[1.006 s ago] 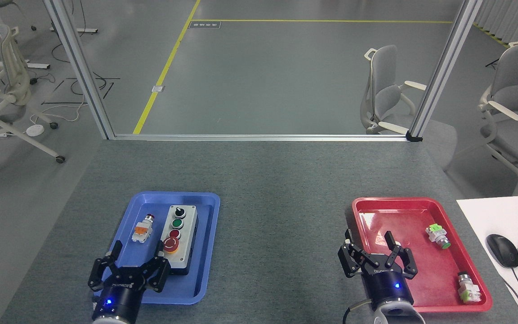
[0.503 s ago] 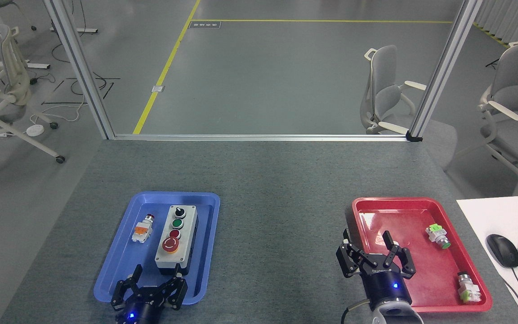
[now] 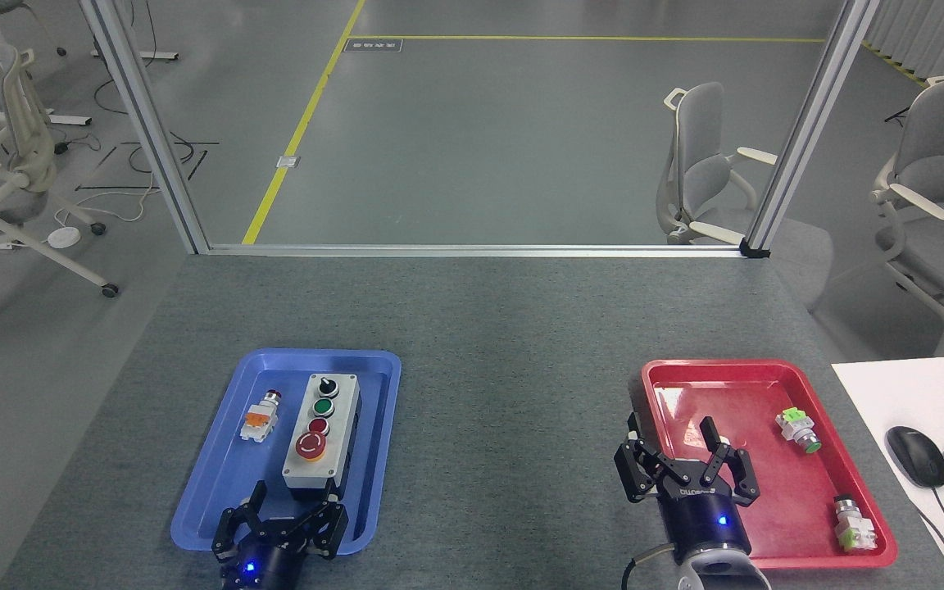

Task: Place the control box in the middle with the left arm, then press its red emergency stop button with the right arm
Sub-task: 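Lower the left gripper onto the grey control box in the blue tray, then close the left gripper on the near end of the grey control box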

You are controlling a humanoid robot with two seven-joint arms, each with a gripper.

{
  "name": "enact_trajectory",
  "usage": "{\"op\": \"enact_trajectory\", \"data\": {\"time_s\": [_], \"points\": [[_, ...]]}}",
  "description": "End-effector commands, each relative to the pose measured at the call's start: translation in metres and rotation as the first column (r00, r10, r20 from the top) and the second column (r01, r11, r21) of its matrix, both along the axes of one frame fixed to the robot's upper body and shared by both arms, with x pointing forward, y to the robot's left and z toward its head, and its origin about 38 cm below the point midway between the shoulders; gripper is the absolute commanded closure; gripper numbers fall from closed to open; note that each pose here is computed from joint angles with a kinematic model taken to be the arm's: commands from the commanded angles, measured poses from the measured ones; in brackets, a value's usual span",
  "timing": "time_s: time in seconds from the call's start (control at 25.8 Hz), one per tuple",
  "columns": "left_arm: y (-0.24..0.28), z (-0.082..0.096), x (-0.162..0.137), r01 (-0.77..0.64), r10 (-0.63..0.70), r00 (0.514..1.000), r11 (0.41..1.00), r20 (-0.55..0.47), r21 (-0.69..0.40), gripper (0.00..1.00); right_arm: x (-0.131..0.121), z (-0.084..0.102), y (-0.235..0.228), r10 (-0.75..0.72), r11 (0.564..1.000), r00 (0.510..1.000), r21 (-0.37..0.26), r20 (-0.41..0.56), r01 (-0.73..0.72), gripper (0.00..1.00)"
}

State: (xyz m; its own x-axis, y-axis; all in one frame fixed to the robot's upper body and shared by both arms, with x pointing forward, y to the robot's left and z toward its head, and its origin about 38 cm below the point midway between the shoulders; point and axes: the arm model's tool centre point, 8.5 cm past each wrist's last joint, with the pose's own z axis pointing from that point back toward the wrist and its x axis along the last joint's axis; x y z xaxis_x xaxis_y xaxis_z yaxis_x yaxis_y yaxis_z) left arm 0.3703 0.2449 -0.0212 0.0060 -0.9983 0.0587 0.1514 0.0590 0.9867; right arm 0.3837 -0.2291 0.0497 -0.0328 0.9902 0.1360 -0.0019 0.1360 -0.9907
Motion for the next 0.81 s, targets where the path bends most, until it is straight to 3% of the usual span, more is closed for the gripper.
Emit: {"op": "enact_trajectory", "data": {"time_s": [0.0, 0.27, 0.43, 0.77], "points": [[-0.001, 0.004, 0.009, -0.003, 0.003, 1.000, 1.000, 0.007, 0.000, 0.01, 0.000, 0.000, 0.000, -0.002, 1.000, 1.000, 0.001, 0.002, 0.002, 0.02], [-0.004, 0.009, 0.023, -0.005, 0.005, 1.000, 1.000, 0.016, -0.003, 0.01, 0.000, -0.001, 0.004, -0.001, 1.000, 1.000, 0.006, -0.011, 0.001, 0.02], [-0.004, 0.009, 0.020, 0.000, 0.000, 1.000, 1.000, 0.017, -0.004, 0.01, 0.000, -0.009, 0.006, -0.004, 1.000, 0.994, 0.004, -0.109, 0.005, 0.02], [-0.037, 0.010, 0.011, 0.069, -0.069, 0.997, 0.997, 0.025, -0.024, 0.01, 0.006, -0.002, 0.006, -0.003, 1.000, 0.996, 0.002, -0.093, 0.003, 0.02]]}}
